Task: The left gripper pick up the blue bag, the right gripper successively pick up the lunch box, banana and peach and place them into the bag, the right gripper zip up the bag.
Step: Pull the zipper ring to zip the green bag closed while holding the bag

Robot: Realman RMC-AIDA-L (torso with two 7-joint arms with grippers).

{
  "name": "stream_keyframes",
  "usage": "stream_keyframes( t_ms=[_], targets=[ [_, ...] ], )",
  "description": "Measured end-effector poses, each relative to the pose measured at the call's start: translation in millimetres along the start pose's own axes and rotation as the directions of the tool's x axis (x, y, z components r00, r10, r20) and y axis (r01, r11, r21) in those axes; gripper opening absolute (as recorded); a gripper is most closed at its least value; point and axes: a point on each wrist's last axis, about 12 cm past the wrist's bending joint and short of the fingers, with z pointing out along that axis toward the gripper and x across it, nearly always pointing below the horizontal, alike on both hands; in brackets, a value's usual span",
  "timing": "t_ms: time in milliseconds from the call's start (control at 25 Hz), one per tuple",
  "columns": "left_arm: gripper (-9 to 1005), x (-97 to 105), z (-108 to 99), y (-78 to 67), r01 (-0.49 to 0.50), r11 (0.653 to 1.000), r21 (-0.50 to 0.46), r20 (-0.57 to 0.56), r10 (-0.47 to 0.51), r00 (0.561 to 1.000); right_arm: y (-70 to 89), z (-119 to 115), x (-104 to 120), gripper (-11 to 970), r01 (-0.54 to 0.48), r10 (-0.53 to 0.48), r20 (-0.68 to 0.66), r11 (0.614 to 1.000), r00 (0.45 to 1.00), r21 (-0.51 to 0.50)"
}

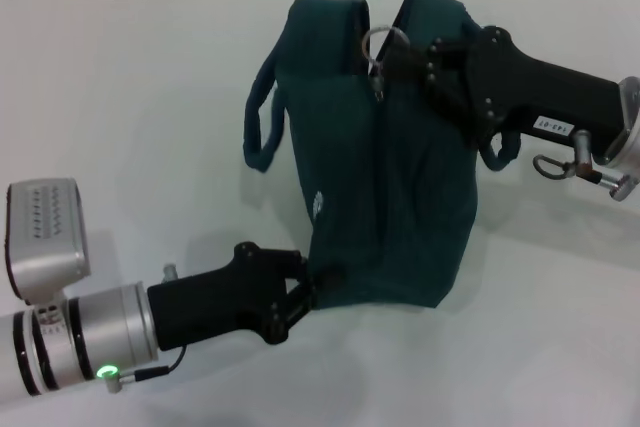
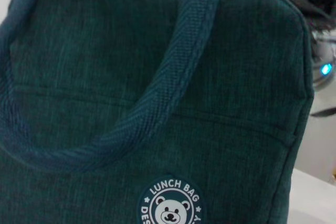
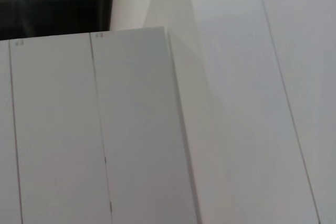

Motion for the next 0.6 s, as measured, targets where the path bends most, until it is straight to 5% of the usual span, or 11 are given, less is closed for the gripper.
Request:
stream_keyframes(
  t_ms=[400,600],
  targets=[
    [57,9.0,-8.0,-4.5,0.006,1.000,0.011,-0.042,-0.006,0.999,-4.4,-0.4,-1.0,9,-0.135,0.134,0.023,0.990,0.991,0.040],
    [57,9.5,-12.5,1.8,0.024,0.998,-0.064,-0.019,-0.025,0.999,-1.4,0.1,-3.9,9,-0.217,0.216,0.043,0.976,0.975,0.005]
  ],
)
